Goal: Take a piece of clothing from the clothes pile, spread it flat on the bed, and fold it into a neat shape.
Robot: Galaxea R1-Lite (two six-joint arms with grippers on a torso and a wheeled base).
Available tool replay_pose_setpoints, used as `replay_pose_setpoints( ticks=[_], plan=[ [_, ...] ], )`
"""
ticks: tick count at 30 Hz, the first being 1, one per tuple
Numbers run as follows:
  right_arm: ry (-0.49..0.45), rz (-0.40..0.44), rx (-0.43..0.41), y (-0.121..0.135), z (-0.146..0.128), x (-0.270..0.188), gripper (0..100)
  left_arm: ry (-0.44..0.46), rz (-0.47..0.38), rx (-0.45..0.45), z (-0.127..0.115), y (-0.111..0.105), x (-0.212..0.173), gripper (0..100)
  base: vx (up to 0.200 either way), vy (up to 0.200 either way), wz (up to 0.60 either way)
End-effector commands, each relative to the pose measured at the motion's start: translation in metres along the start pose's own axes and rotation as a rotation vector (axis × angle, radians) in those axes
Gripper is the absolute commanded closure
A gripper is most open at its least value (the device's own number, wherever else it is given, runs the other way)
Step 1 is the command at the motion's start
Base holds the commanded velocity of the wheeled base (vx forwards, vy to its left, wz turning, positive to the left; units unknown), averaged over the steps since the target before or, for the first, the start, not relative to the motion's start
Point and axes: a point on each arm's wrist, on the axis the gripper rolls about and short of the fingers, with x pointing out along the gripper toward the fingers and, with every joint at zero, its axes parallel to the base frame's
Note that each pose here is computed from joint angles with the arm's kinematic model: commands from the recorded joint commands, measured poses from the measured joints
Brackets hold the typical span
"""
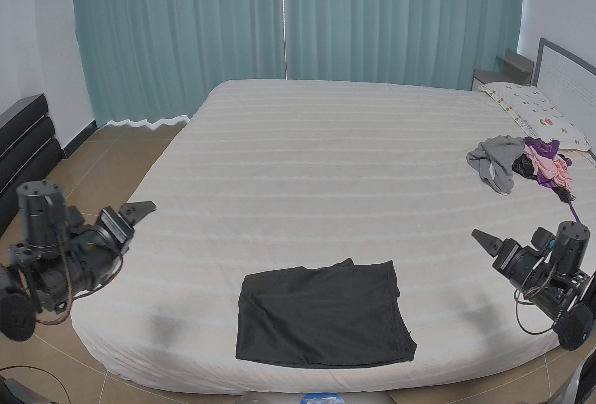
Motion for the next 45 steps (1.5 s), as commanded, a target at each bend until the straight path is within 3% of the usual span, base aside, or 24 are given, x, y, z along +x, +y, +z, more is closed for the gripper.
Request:
replay_pose_setpoints(
  ticks=[1, 7, 11, 17, 22, 29, 32, 35, 39, 40, 45],
  plan=[
    [-0.362, 0.100, -0.126, 0.026, 0.043, -0.095, 0, -0.388, -0.093, 0.220, 0.023, 0.005, -0.131, 0, 0.000, 0.000, 0.00],
    [-0.340, 0.091, -0.266, 0.018, 0.028, -0.152, 0, -0.516, -0.033, 0.347, 0.014, 0.022, -0.170, 0, 0.000, 0.000, 0.00],
    [-0.328, 0.105, -0.352, 0.009, 0.015, -0.180, 0, -0.546, 0.020, 0.409, 0.007, 0.033, -0.186, 0, 0.000, 0.000, 0.00],
    [-0.281, 0.026, -0.460, -0.004, -0.004, -0.227, 0, -0.598, 0.118, 0.524, -0.013, 0.061, -0.217, 0, 0.000, 0.000, 0.00],
    [-0.256, -0.047, -0.483, -0.007, -0.012, -0.254, 0, -0.615, 0.225, 0.580, -0.032, 0.079, -0.231, 0, 0.000, 0.000, 0.00],
    [-0.309, -0.092, -0.585, -0.019, -0.035, -0.259, 0, -0.682, 0.223, 0.625, -0.043, 0.090, -0.242, 0, 0.000, 0.000, 0.00],
    [-0.329, -0.078, -0.585, -0.018, -0.033, -0.260, 0, -0.723, 0.257, 0.659, -0.051, 0.096, -0.243, 0, 0.000, 0.000, 0.00],
    [-0.340, -0.083, -0.593, -0.020, -0.035, -0.255, 0, -0.713, 0.278, 0.685, -0.056, 0.103, -0.237, 0, 0.000, 0.000, 0.00],
    [-0.412, -0.060, -0.616, -0.024, -0.038, -0.244, 0, -0.670, 0.299, 0.694, -0.061, 0.111, -0.226, 0, 0.000, 0.000, 0.00],
    [-0.454, -0.054, -0.656, -0.029, -0.044, -0.234, 0, -0.661, 0.300, 0.695, -0.064, 0.116, -0.217, 0, 0.000, 0.000, 0.00],
    [-0.486, -0.049, -0.706, -0.029, -0.044, -0.232, 0, -0.692, 0.185, 0.709, -0.072, 0.126, -0.197, 0, 0.000, 0.000, 0.00]
  ],
)
